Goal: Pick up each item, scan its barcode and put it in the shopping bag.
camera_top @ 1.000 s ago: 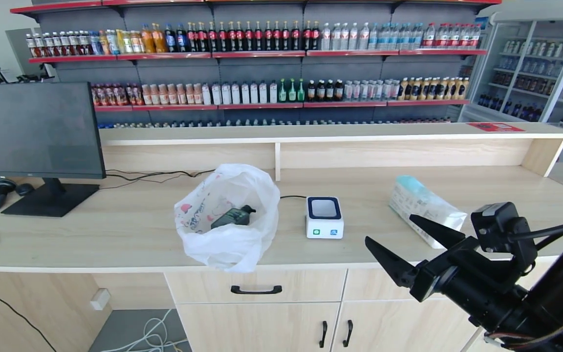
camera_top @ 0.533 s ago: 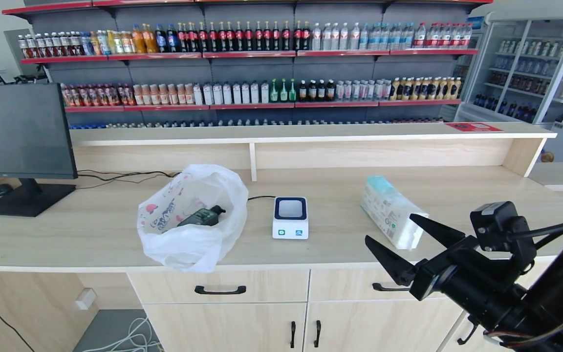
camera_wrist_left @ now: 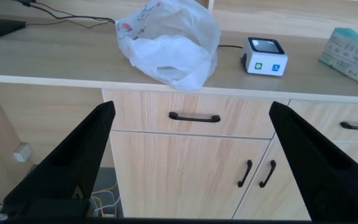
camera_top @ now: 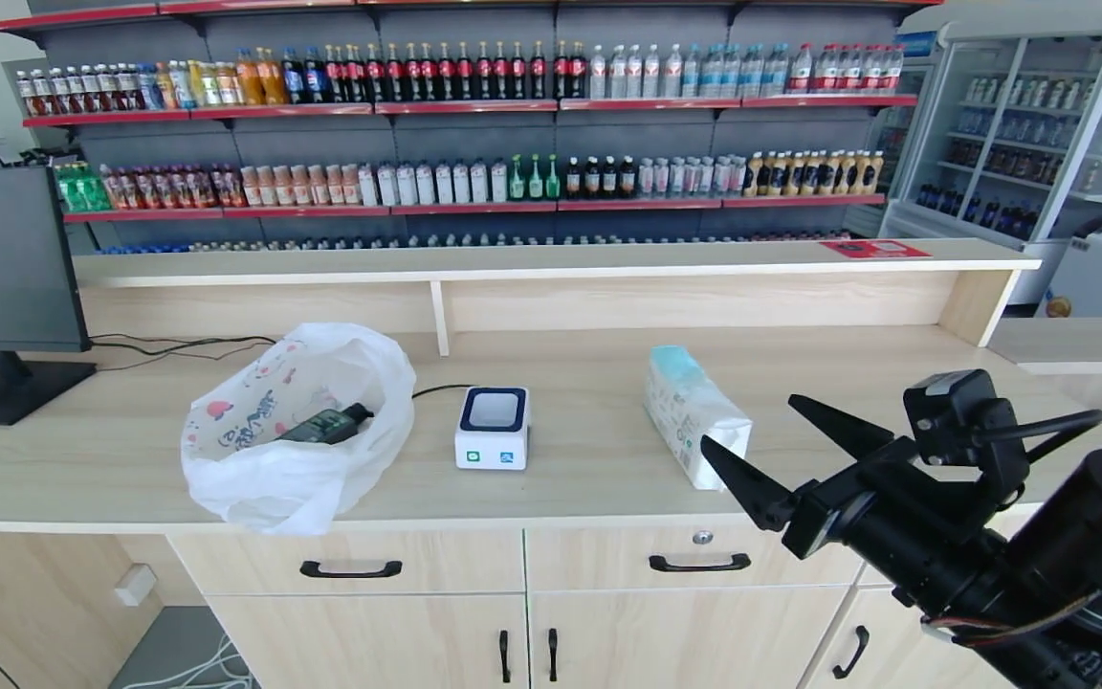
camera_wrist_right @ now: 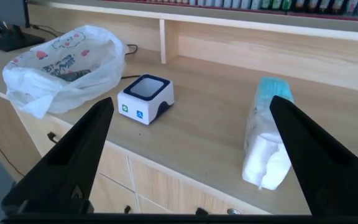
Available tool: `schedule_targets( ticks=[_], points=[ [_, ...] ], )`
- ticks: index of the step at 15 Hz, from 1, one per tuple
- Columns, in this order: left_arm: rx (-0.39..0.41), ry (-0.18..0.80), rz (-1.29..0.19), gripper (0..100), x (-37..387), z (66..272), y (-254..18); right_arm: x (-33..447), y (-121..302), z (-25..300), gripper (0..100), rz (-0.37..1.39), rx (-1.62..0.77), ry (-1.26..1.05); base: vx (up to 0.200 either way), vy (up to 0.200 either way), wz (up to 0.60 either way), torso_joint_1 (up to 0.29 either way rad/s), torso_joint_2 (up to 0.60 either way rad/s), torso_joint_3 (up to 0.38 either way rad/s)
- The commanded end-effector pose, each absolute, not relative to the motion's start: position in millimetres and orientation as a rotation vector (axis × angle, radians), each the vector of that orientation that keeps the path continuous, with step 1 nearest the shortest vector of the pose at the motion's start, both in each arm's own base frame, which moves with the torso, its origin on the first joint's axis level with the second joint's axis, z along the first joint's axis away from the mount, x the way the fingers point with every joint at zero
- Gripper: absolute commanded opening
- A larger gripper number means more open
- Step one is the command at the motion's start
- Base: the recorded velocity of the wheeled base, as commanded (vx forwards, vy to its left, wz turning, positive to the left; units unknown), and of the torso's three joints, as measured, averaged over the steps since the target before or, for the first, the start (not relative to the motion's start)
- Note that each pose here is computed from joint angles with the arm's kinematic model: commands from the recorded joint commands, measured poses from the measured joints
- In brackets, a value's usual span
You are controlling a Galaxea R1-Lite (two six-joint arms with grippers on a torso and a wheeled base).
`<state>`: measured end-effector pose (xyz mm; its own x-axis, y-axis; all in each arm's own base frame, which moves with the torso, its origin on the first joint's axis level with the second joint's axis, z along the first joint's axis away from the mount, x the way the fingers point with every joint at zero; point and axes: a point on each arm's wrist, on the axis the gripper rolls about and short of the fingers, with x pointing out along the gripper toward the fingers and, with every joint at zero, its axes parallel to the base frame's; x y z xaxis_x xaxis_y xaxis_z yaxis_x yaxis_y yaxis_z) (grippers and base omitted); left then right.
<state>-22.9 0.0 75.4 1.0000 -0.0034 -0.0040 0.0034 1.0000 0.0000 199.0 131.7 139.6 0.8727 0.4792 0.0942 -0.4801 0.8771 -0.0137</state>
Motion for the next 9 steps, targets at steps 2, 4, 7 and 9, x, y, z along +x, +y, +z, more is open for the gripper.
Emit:
schedule_targets(
  ticks=[2,4,7,9],
  points=[
    [-0.002,0.005,-0.003,100,-23,75,0,207,137,136,100,0.503,-0.012,-0.091,0.000,0.000,0.00,0.000,0.00,0.000],
    [-0.002,0.005,-0.003,100,-23,75,0,209,139,134,100,0.503,-0.016,-0.089,0.000,0.000,0.00,0.000,0.00,0.000],
    [-0.006,0.005,-0.003,100,-23,75,0,219,146,135,100,0.502,-0.005,-0.102,0.000,0.000,0.00,0.000,0.00,0.000],
    [-0.005,0.005,-0.003,100,-23,75,0,219,145,130,100,0.500,-0.007,-0.078,0.000,0.000,0.00,0.000,0.00,0.000]
  ],
)
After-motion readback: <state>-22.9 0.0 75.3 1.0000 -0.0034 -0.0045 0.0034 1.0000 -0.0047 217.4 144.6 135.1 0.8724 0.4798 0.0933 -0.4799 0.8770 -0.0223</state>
